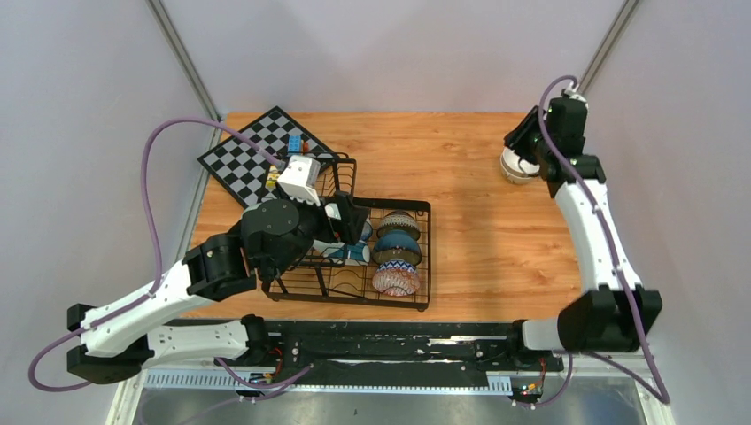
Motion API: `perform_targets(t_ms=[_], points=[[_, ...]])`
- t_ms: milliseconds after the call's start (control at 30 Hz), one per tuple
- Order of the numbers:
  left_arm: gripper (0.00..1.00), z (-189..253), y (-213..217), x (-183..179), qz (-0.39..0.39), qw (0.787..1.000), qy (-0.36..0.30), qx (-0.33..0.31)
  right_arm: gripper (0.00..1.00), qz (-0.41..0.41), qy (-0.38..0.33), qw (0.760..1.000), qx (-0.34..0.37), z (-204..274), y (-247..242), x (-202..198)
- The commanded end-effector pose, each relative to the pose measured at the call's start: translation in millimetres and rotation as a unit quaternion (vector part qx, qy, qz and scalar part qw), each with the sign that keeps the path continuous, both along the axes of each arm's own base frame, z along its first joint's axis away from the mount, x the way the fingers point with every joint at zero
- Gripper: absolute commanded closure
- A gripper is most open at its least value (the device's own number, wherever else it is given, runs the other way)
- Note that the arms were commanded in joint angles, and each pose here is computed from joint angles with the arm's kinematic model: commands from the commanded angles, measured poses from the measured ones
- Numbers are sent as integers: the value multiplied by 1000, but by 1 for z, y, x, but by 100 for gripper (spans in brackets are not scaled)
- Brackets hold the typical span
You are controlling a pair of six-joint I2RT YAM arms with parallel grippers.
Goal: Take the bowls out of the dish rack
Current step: Place the bowl with the bowl, then move the dish rack to the center of the board.
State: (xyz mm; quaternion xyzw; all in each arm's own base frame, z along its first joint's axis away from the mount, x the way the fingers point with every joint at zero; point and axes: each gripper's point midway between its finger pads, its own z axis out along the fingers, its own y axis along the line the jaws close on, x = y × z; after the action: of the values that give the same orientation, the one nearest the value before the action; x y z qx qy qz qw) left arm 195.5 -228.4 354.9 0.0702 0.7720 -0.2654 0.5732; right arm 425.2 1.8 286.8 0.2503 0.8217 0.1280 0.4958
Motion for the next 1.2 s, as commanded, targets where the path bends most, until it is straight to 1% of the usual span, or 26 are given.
perform_targets(t_ms=[0, 67, 133, 233, 333, 433, 533, 633, 800, 867, 933, 1000, 1033, 1067, 1167], points=[[0, 8, 22, 9, 42, 998, -26, 27, 58, 6, -41, 997, -66, 12, 23, -39], [0, 13, 25, 13, 53, 997, -37, 36, 57, 30, -56, 995, -81, 15, 42, -63], [0, 22, 28, 17, 63, 996, -50, 45, 55, 84, -70, 990, -85, 13, 74, -90], [0, 34, 31, 24, 81, 992, -71, 60, 53, 165, -76, 980, -76, -2, 114, -134], [0, 44, 37, 32, 107, 987, -93, 73, 52, 219, -54, 973, -48, -31, 132, -172], [0, 49, 47, 42, 131, 982, -84, 102, 51, 268, -39, 963, -10, -58, 142, -203], [0, 34, 67, 51, 143, 983, -26, 110, 51, 338, -46, 940, 22, -75, 160, -227], [0, 15, 89, 48, 154, 983, 19, 95, 51, 392, -77, 914, 71, -72, 181, -240], [0, 12, 114, 22, 165, 986, 26, 29, 51, 448, -155, 862, 177, -24, 218, -243], [0, 12, 125, 14, 173, 985, 22, 10, 51, 468, -176, 834, 235, 1, 232, -244], [0, 9, 136, 6, 180, 984, 17, -3, 51, 494, -190, 800, 283, 26, 246, -247], [0, 7, 142, -1, 174, 985, 11, -12, 50, 533, -196, 768, 298, 47, 259, -253], [0, 5, 143, -3, 171, 985, 8, -14, 50, 546, -196, 759, 295, 51, 266, -255], [0, 5, 147, -6, 172, 985, 4, -21, 50, 554, -193, 757, 289, 51, 273, -256], [0, 4, 173, -13, 216, 976, 5, -30, 50, 562, -200, 758, 264, 50, 287, -261]])
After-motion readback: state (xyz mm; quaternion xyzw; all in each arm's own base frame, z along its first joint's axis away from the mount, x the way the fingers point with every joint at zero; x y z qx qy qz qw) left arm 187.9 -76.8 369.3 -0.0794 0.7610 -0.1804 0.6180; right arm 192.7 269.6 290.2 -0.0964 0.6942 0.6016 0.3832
